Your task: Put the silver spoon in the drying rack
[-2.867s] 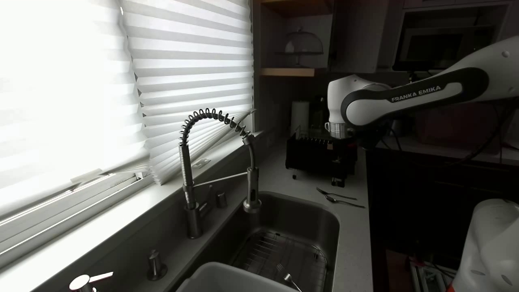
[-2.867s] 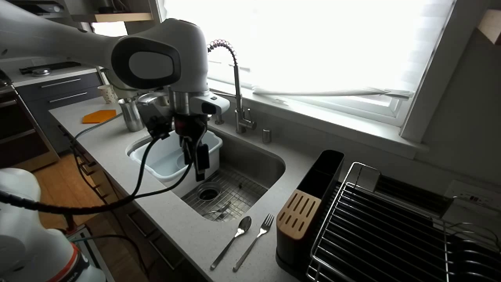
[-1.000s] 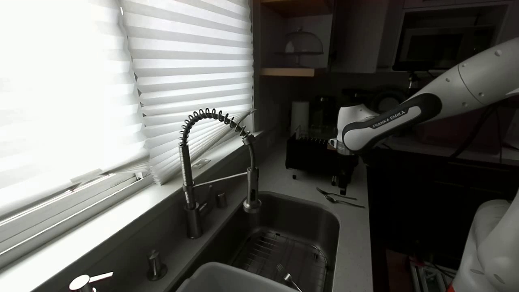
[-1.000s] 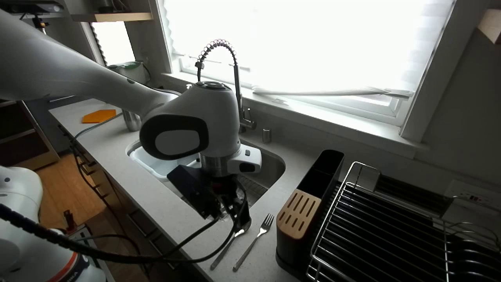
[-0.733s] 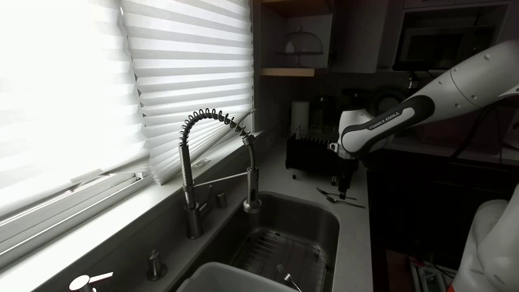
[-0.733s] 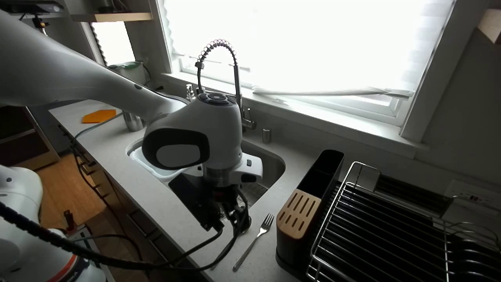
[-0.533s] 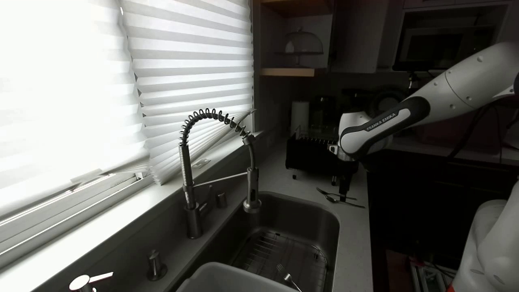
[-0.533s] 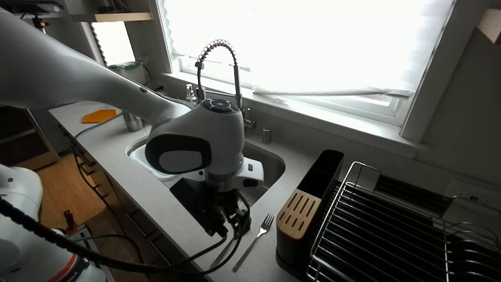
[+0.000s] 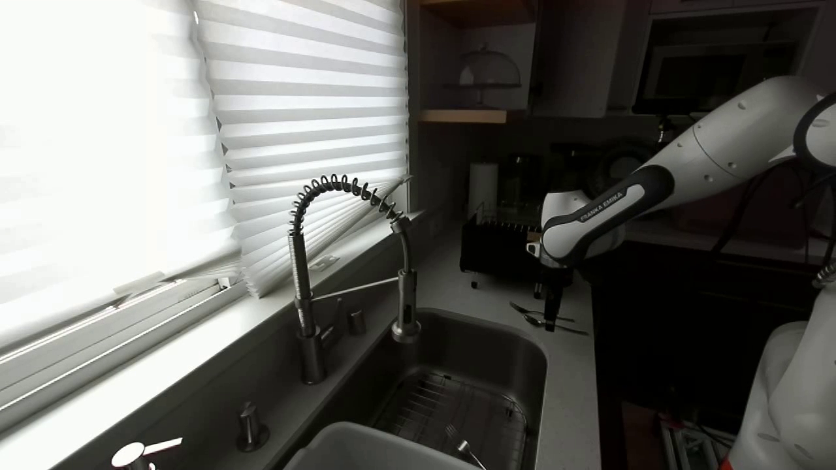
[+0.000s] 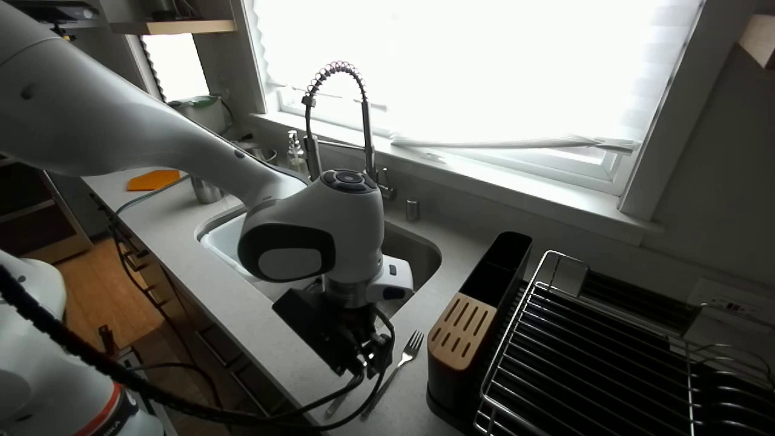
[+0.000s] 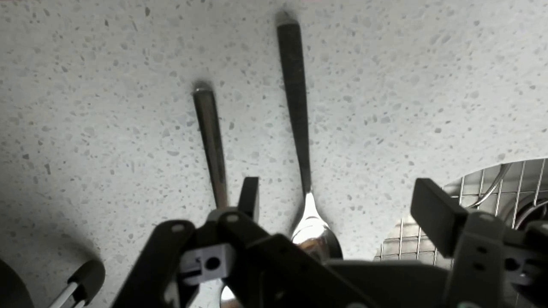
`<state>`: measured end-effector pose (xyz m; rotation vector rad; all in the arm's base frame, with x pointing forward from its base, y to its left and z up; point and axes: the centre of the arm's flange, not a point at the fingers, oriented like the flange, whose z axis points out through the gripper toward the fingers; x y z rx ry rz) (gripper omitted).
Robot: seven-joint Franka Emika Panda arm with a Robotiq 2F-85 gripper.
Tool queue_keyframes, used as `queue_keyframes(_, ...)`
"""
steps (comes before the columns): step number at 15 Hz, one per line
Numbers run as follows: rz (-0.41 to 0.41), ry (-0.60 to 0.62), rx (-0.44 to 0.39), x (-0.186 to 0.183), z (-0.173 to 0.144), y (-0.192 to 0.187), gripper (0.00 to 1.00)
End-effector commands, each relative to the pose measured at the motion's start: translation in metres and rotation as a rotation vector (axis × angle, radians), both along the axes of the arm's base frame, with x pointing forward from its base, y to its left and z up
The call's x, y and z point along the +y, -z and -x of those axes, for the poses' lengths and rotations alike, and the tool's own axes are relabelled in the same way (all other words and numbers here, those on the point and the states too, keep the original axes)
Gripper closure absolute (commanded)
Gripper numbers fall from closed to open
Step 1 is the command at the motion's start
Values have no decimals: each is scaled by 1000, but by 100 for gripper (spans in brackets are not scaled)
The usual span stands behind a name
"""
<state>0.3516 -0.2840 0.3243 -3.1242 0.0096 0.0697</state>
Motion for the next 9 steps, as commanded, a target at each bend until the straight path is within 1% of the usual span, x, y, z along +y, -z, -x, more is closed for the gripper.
queue_keyframes(1, -4, -14, -10, -7, -2, 15, 40)
queue_keyframes(6, 10, -24, -10, -7, -5, 20, 80)
queue_keyframes(9, 13, -24, -10, -6, -7, 21, 99)
